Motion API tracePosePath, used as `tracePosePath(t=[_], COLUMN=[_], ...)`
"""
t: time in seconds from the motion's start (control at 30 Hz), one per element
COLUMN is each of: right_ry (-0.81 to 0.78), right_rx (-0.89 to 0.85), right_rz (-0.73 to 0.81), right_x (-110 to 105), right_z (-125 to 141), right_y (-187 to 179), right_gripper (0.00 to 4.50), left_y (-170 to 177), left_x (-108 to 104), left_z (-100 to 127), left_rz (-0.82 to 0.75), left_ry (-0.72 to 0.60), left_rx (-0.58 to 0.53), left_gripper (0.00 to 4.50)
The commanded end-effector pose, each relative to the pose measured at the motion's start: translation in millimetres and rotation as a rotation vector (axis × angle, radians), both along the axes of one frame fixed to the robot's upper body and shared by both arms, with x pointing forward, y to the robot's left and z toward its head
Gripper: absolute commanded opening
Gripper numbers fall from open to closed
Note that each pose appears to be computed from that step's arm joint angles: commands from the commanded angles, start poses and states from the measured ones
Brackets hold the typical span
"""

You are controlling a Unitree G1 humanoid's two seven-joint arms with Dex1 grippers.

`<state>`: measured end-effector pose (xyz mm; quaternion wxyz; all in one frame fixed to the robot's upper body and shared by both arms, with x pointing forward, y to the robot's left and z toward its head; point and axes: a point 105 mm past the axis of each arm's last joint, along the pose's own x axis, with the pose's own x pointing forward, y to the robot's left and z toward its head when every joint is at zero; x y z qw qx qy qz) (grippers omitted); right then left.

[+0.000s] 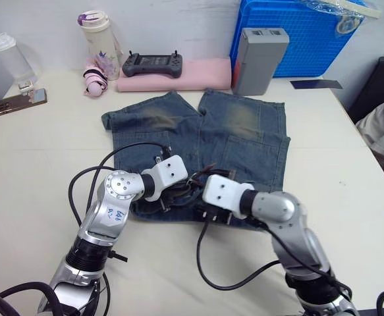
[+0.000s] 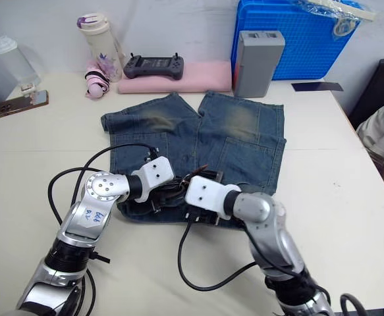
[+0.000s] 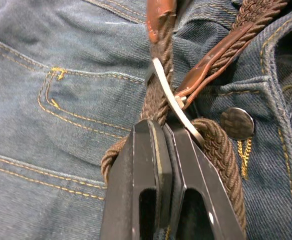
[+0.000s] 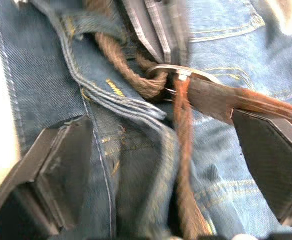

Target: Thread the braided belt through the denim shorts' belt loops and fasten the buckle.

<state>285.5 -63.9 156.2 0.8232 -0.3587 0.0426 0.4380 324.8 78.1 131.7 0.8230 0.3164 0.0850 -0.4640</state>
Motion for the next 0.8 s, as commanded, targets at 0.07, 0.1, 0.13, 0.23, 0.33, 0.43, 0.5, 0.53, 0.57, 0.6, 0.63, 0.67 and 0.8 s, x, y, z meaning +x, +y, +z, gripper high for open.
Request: tracePosePath(t=[0.07,0.1,0.13,0.23,0.33,0.43,0.5,0.53,0.57,0.6,0.63,0.67,0.8], right_ry=[0.022,0.029,0.004,-0.137,-0.248,-0.327,-0.362,-0.376,-0.388,-0.396,-0.400,-0.407,-0.394], right_rx=[0.119,0.135,0.136,-0.040,-0.186,-0.252,-0.268,-0.274,-0.282,-0.290,-0.301,-0.311,-0.328], right_rz=[-0.014,-0.016,-0.027,-0.018,0.021,0.054,0.077,0.088,0.092,0.095,0.098,0.097,0.109], right_x=[-3,-3,2,15,22,27,28,28,28,29,29,30,28], right_z=[31,36,42,43,33,29,29,28,27,26,24,22,15], right_y=[-16,-18,-21,-26,-22,-17,-12,-10,-8,-8,-8,-8,-8], right_gripper=[4.40,4.40,4.40,4.40,4.40,4.40,4.40,4.40,4.40,4.40,4.17,3.89,2.16], left_y=[-13,-14,-15,-17,-18,-19,-18,-18,-18,-18,-18,-17,-16], left_x=[-6,-6,-5,-4,-2,-1,0,0,0,0,0,0,-1], left_z=[-18,-19,-19,-19,-17,-14,-13,-13,-12,-12,-13,-13,-12], left_rz=[-0.047,-0.049,-0.050,-0.058,-0.060,-0.064,-0.067,-0.068,-0.068,-0.068,-0.070,-0.070,-0.063], left_ry=[0.061,0.060,0.059,0.037,0.005,-0.025,-0.042,-0.047,-0.053,-0.058,-0.064,-0.068,-0.076], left_rx=[-0.006,-0.005,-0.006,0.002,0.020,0.030,0.043,0.048,0.052,0.056,0.063,0.068,0.069], left_gripper=[0.00,0.00,0.00,0.00,0.00,0.00,0.00,0.00,0.00,0.00,0.00,0.00,0.00])
